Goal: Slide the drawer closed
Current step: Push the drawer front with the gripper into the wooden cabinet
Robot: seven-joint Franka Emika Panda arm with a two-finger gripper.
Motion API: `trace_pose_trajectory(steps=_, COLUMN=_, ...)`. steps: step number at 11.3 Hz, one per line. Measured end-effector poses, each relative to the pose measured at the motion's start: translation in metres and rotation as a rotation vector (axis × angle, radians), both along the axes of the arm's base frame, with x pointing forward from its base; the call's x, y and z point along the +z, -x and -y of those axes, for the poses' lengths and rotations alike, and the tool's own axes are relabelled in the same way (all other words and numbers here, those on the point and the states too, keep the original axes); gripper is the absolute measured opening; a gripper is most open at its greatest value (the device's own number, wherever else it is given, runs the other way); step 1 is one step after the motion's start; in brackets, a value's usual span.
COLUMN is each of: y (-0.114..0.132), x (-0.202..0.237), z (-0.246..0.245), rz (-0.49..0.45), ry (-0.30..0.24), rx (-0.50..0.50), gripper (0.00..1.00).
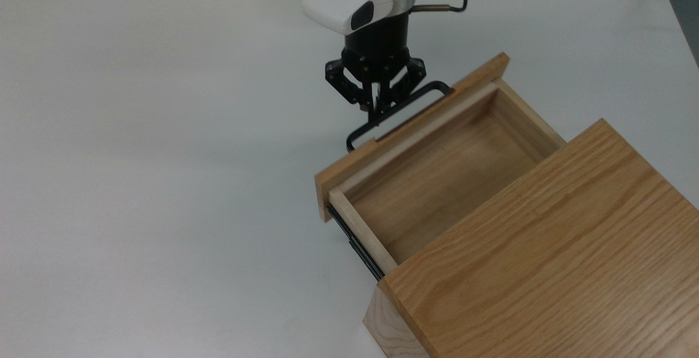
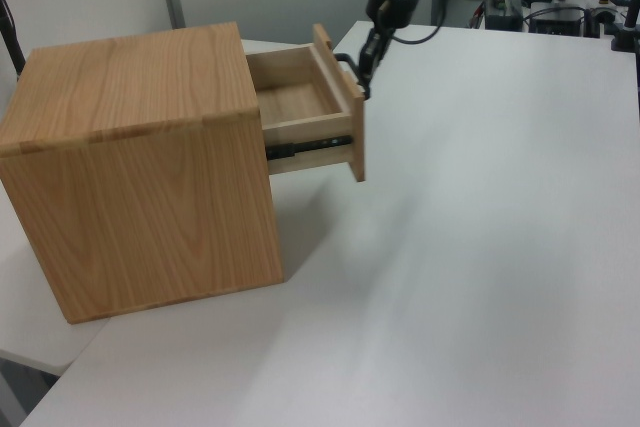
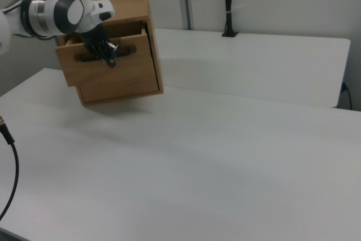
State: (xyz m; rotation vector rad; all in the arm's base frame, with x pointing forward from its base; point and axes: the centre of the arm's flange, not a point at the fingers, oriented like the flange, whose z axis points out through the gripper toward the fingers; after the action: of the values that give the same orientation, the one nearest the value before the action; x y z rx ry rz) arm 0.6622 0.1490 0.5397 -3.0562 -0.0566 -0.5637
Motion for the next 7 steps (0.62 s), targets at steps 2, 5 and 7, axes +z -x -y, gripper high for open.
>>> trace_pose_trajectory(steps=2, y=-0.014, x=-0.001, z=-0.015, rz=0.065, ry=-0.059, rx=-0.071, gripper=0.06)
trace_pose_trajectory(steps=5, y=-0.023, x=-0.012, z=-0.042, rz=0.13, ry=-0.114, rx=-0.146, gripper=0.06)
trace_pose_trajectory(steps=7, y=-0.029, x=-0.011, z=-0.056, rz=0.182, ry=-0.167, rx=-0.23, gripper=0.06)
